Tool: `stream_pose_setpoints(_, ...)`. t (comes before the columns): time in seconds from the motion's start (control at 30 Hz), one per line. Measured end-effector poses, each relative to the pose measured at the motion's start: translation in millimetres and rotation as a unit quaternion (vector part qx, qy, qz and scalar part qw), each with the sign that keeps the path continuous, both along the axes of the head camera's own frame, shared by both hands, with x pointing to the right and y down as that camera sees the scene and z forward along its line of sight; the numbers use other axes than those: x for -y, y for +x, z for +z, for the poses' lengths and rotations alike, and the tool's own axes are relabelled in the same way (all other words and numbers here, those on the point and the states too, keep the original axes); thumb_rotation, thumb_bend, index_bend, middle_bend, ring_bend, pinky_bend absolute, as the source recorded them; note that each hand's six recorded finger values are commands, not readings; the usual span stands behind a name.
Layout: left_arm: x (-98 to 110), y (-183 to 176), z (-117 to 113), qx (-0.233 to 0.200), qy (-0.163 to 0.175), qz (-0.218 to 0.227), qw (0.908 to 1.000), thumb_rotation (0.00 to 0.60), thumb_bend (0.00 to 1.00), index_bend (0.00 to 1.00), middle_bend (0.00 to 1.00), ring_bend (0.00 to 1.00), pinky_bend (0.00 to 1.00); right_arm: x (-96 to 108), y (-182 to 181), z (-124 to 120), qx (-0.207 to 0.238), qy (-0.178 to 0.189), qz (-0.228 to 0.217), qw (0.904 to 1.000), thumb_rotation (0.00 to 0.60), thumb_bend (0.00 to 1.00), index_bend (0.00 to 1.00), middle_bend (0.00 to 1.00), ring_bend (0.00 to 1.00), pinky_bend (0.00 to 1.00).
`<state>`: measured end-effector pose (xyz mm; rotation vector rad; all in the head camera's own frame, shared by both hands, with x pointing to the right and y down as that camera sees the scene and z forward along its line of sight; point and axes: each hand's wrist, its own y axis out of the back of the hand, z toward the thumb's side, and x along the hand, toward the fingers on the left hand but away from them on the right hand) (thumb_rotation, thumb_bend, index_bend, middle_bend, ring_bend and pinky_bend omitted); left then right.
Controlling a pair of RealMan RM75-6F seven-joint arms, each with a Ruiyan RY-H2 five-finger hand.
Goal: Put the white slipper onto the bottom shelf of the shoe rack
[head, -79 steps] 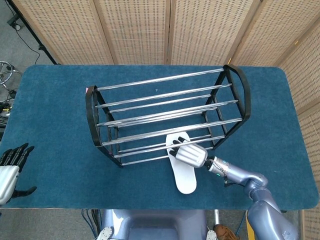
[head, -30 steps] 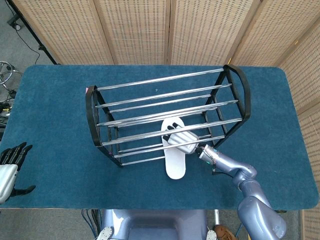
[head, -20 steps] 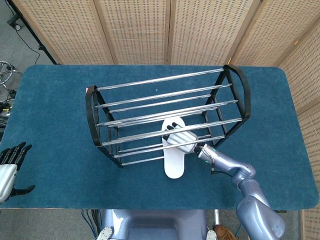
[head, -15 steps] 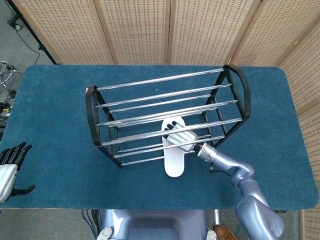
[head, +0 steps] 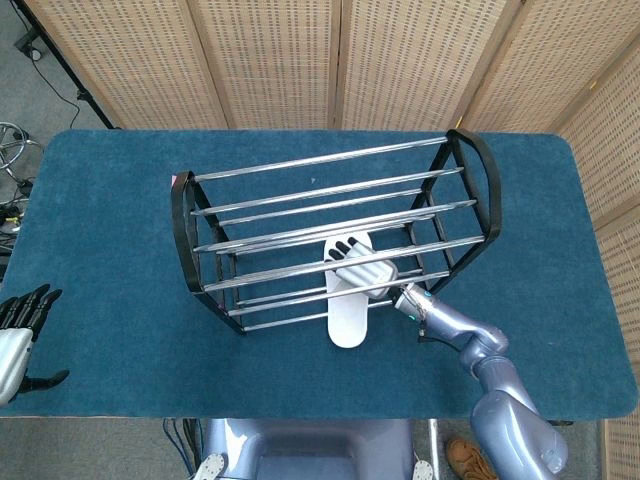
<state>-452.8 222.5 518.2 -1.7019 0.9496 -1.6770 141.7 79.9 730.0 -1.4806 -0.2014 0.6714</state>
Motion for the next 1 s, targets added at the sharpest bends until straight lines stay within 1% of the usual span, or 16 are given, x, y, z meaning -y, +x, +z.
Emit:
stream_pose_setpoints(0.07, 0.0, 0.3, -0.3, 0.000, 0.001, 0.001, 1.0000, 0.600, 0.09, 0.00, 0.00, 0.00, 0.00, 1.3, 0.5, -1.1, 0.002, 0.002, 0.003, 1.0000, 0.600, 0.25, 0.22, 0.22, 0.22, 0.47)
stream_pose_setpoints(0.2, -0.4, 0.9, -0.3, -0.001, 0.000, 0.001, 1.0000, 0.600, 0.09, 0.00, 0.00, 0.00, 0.00, 2.4, 1.5, -3.5, 0.007, 0.003, 0.005, 1.0000, 0.600, 0.25, 0.21, 0.21, 0.22, 0.47)
stream_pose_setpoints(0.37, -0.7, 2.1, -0.4, -0.003, 0.000, 0.004, 1.0000, 0.600, 0.09, 0.00, 0.00, 0.00, 0.00, -1.1, 4.3, -4.6, 0.011, 0.003, 0.003, 0.9999, 0.600, 0.25, 0.22, 0.21, 0.22, 0.47)
stream_pose_setpoints(1.0, -3.1, 7.3, -1.1, -0.009, -0.002, 0.016, 0.9998, 0.600, 0.09, 0.00, 0.00, 0.00, 0.00, -31.8, 23.6, -12.3, 0.047, -0.003, -0.004, 0.9989, 0.600, 0.25, 0.25, 0.23, 0.22, 0.47)
